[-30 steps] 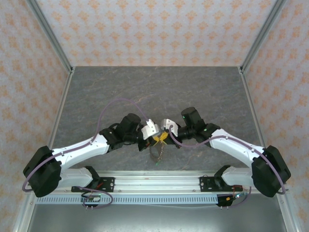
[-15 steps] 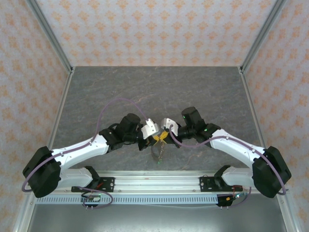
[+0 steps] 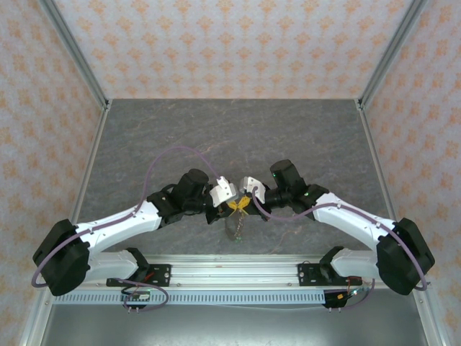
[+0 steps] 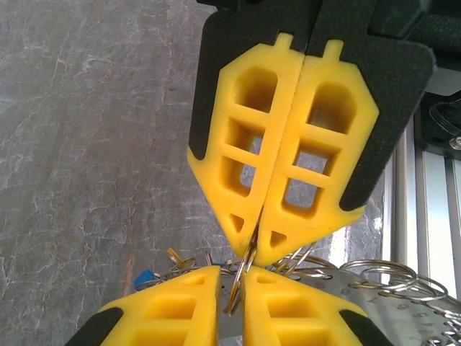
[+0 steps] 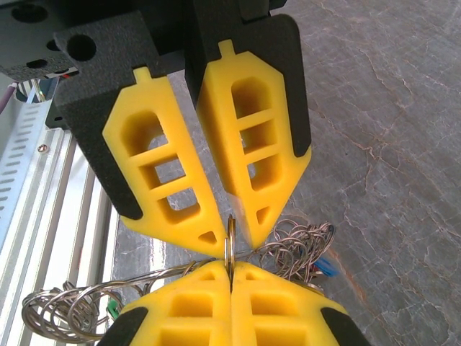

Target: Put the keys on the keyring

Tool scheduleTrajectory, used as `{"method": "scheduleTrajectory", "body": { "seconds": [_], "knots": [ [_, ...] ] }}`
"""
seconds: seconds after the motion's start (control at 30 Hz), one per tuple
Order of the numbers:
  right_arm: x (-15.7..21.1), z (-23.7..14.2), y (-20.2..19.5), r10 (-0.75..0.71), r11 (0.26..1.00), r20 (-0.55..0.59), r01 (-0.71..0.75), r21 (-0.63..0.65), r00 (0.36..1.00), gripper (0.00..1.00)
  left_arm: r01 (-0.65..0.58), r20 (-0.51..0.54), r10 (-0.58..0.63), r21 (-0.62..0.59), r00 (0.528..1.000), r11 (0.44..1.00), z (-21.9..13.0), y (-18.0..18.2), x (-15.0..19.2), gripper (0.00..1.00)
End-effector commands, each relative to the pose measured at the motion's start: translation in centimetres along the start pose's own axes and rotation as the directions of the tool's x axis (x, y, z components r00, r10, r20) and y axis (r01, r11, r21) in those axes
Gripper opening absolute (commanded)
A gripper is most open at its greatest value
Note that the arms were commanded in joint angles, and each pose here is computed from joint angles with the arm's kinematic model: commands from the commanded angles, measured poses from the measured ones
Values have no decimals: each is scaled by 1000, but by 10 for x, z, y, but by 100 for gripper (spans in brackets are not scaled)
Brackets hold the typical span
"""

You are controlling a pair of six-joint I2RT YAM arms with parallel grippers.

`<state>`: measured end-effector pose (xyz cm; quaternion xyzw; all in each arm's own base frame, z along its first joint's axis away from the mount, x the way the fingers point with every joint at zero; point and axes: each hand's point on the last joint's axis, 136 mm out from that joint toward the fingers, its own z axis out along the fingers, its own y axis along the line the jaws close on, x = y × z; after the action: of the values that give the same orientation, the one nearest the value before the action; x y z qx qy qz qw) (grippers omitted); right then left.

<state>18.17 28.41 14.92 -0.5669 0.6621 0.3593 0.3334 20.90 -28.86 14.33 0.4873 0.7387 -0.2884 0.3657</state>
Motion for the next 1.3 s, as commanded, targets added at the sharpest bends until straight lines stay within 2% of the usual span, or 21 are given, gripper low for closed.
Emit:
{"method": "scheduleTrajectory", "body": {
  "seconds": [0.0, 0.8, 0.87, 0.97, 1.13, 1.27],
  "knots": [
    [-7, -2, 4, -27, 1000, 28, 27, -1, 999, 0, -36, 23, 36, -27, 999, 999, -6, 2, -10, 16],
    [-15, 0, 3, -50, 999, 89, 50, 3, 995, 0, -43, 2, 43, 19, 999, 999, -3, -5, -4, 19],
    [-22, -5, 5, -66, 998, 113, 65, 8, 991, 0, -45, 8, 45, 17, 999, 999, -4, -5, -5, 15],
    [-22, -6, 7, -70, 998, 115, 70, 7, 991, 0, -52, 11, 52, 2, 999, 999, -5, -3, -4, 0],
    [-25, -10, 8, -86, 996, 145, 82, 27, 986, 0, -50, 2, 50, -7, 999, 999, -4, -2, 0, 0],
    [-21, -9, 8, -77, 997, 143, 73, 29, 987, 0, -35, 49, 34, 5, 998, 999, -5, -5, -5, 0]
  ]
}}
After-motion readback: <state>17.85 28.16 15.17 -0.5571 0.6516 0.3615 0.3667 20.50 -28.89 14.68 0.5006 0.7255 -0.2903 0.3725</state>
